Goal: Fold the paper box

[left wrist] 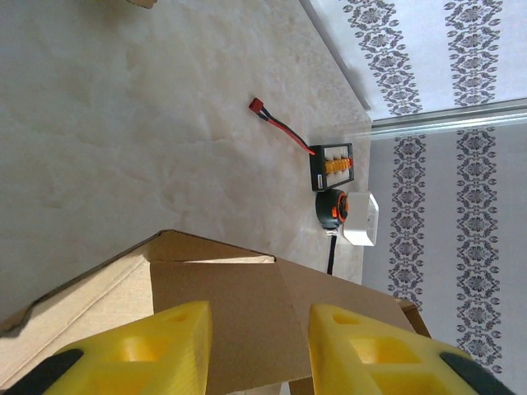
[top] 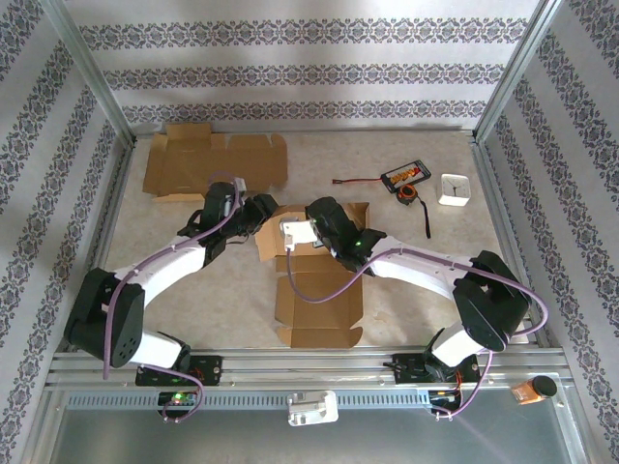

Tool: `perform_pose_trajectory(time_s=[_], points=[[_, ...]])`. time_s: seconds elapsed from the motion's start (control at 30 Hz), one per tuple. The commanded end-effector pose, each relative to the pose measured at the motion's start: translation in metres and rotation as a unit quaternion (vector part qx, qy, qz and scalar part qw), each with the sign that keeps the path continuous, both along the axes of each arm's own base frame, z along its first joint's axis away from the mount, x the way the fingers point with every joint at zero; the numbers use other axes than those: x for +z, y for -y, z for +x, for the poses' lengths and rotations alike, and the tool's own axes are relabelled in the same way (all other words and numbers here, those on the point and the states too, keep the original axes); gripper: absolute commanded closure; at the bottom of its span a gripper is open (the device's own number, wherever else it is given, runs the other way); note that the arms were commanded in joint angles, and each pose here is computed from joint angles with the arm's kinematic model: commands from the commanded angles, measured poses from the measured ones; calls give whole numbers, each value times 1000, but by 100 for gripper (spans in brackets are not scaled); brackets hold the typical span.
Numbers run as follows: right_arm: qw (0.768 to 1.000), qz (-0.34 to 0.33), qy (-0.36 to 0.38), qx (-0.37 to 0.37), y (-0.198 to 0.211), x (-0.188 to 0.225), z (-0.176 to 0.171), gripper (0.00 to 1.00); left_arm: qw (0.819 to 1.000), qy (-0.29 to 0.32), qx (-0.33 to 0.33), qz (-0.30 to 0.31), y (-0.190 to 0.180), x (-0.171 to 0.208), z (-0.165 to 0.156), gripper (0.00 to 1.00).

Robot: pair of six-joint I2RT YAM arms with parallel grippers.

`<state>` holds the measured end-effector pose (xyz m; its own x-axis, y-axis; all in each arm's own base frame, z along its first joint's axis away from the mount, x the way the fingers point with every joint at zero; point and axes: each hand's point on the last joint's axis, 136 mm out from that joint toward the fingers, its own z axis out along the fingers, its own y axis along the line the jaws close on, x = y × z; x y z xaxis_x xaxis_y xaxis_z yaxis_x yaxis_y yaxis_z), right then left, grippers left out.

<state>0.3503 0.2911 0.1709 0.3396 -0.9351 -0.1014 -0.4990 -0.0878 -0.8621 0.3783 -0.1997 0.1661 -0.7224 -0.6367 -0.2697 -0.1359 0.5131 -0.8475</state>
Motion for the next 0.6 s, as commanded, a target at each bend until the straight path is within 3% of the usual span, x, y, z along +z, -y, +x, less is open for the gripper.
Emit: perform_pose_trajectory(time_s=[0.0,0.43,0.57], points=[[1000,0,14,1,-1,4,-1,97,1000,11,-21,-5,11,1,1,65],[1000,27,4,-15,-6,6,0,97,992,5,-56,-110,54,3,-13,69],[999,29,3,-19,-6,6,1,97,989,-5,-70,-133,66,-2,-15,79]])
